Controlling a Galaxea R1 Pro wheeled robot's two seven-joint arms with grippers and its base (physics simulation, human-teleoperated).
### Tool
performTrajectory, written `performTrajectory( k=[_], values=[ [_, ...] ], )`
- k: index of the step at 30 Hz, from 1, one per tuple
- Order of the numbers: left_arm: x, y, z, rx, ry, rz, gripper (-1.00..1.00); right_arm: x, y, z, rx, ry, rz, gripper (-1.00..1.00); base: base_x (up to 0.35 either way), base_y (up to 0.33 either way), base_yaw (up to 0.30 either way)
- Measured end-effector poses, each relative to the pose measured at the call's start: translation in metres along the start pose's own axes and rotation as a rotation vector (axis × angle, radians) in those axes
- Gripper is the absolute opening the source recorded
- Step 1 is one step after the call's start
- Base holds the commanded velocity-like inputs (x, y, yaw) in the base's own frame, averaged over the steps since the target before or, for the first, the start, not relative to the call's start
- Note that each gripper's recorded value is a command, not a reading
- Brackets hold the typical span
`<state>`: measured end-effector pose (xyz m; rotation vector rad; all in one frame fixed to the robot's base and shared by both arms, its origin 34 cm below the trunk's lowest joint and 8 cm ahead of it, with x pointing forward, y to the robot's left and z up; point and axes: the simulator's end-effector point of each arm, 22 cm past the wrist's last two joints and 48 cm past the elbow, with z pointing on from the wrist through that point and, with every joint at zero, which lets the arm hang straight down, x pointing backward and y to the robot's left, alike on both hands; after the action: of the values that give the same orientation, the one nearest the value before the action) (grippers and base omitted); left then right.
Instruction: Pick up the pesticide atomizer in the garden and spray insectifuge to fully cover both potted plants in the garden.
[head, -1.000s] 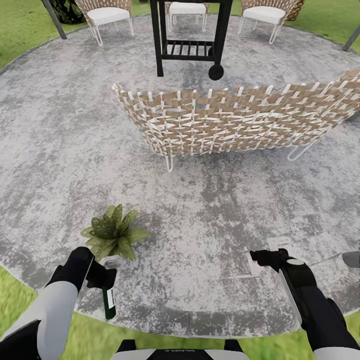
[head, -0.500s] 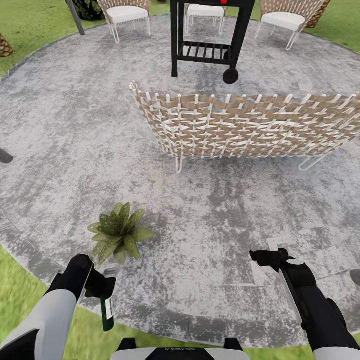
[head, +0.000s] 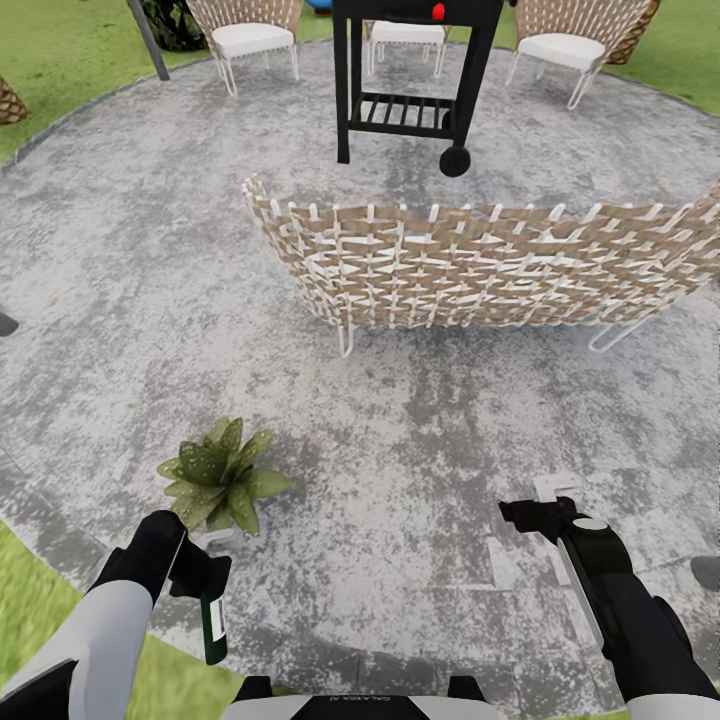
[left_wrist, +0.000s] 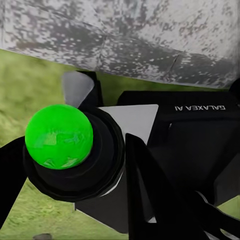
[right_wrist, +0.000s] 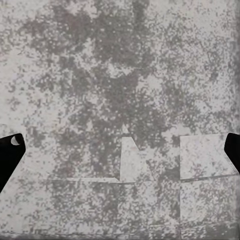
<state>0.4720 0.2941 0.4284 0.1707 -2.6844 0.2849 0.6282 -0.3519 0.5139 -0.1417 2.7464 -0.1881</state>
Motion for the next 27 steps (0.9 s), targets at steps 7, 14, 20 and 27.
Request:
performTrajectory(
  k=[7, 14, 20, 27],
  values=[
    [-0.003, -0.001, -0.002, 0.000, -0.005, 0.001, -1.00, 0.000, 0.000, 0.000, 0.000, 0.000, 0.000, 1.00, 0.001, -0.004, 0.000],
    [-0.031, -0.011, -0.019, -0.014, -0.041, 0.048, -1.00, 0.000, 0.000, 0.000, 0.000, 0.000, 0.000, 1.00, 0.000, 0.000, 0.000],
    [-0.052, -0.017, -0.033, -0.011, -0.076, 0.058, -1.00, 0.000, 0.000, 0.000, 0.000, 0.000, 0.000, 1.00, 0.000, 0.000, 0.000],
    [-0.084, -0.066, -0.049, 0.044, -0.127, 0.101, -1.00, 0.000, 0.000, 0.000, 0.000, 0.000, 0.000, 1.00, 0.000, 0.000, 0.000]
  ],
)
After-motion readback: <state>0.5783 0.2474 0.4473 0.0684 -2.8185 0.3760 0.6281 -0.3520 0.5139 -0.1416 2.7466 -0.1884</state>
